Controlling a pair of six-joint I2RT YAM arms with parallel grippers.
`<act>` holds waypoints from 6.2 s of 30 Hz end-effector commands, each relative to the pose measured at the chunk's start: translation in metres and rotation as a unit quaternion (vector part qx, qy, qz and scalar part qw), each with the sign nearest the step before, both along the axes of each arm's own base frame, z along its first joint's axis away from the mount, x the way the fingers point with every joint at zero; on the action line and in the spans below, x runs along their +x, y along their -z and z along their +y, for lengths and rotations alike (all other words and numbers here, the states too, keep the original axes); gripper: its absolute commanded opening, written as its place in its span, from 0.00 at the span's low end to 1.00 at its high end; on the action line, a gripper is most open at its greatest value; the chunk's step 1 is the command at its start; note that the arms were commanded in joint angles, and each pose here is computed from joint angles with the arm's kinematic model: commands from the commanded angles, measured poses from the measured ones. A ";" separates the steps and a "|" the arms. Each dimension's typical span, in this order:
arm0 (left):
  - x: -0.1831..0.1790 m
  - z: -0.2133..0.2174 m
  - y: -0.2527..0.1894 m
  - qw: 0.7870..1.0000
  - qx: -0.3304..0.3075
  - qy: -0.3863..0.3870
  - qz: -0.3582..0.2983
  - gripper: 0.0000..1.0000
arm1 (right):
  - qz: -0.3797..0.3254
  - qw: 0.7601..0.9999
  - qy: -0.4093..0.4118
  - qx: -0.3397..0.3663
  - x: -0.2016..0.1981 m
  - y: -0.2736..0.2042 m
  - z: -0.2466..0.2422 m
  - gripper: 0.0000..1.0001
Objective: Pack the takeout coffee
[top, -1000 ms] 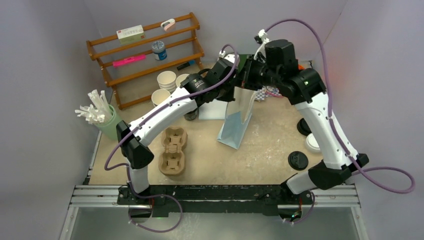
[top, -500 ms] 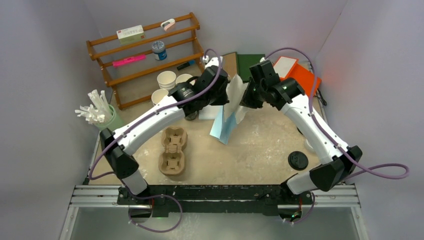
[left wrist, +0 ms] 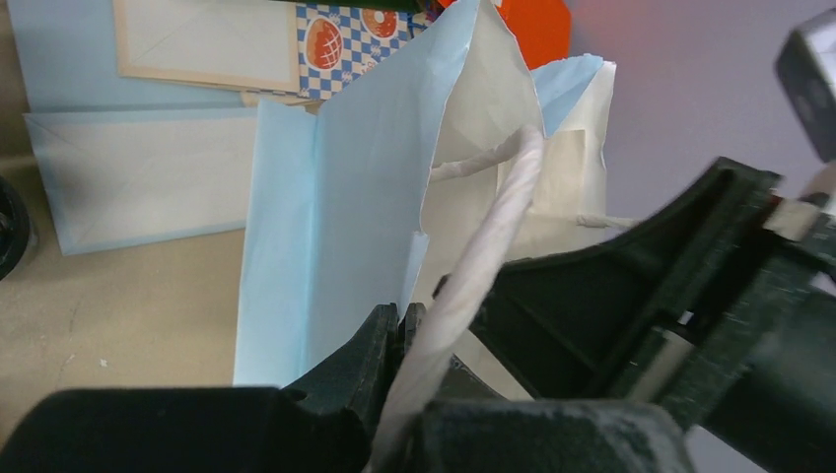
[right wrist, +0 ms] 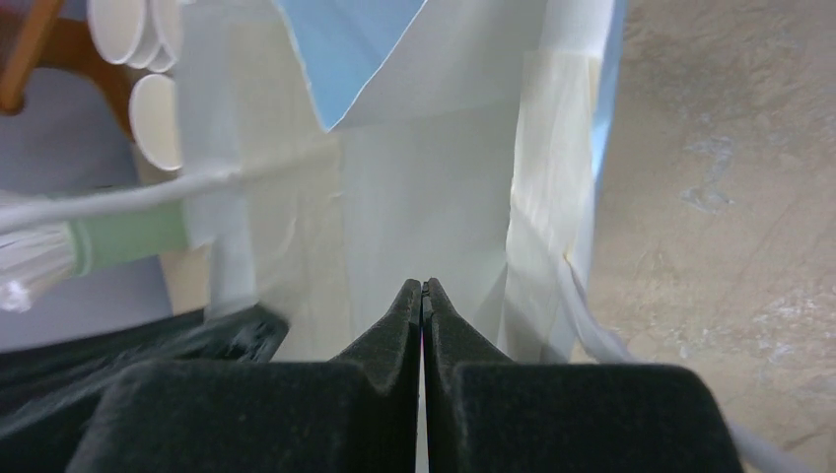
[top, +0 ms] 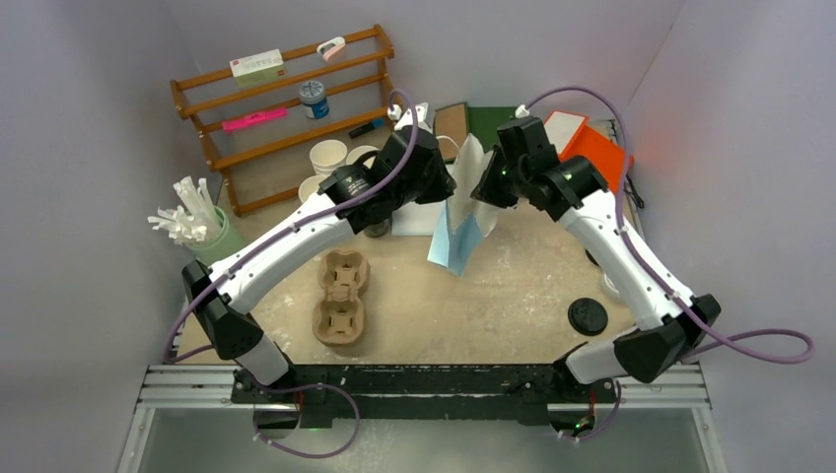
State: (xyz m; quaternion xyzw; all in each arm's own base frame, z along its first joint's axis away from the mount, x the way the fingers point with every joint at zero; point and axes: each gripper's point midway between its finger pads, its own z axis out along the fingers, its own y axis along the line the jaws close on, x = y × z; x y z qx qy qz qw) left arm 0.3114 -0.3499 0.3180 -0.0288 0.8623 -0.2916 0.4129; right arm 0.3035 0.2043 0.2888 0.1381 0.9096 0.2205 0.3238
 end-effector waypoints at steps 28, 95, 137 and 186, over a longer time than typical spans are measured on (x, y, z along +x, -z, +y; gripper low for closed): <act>-0.005 -0.023 0.007 0.999 -0.036 0.037 -0.002 0.00 | 0.113 0.979 0.154 -0.073 0.026 0.011 -0.028 0.00; 0.009 -0.005 -0.049 0.995 -0.071 0.003 -0.065 0.00 | 0.100 0.893 0.220 -0.379 -0.009 0.088 -0.144 0.00; 0.026 -0.014 -0.062 0.994 0.004 0.042 -0.097 0.00 | 0.051 0.884 0.084 -0.456 0.015 0.067 -0.143 0.00; 0.007 -0.025 -0.009 0.992 -0.124 0.002 -0.015 0.00 | 0.083 0.982 -0.139 -0.098 -0.066 0.127 -0.028 0.00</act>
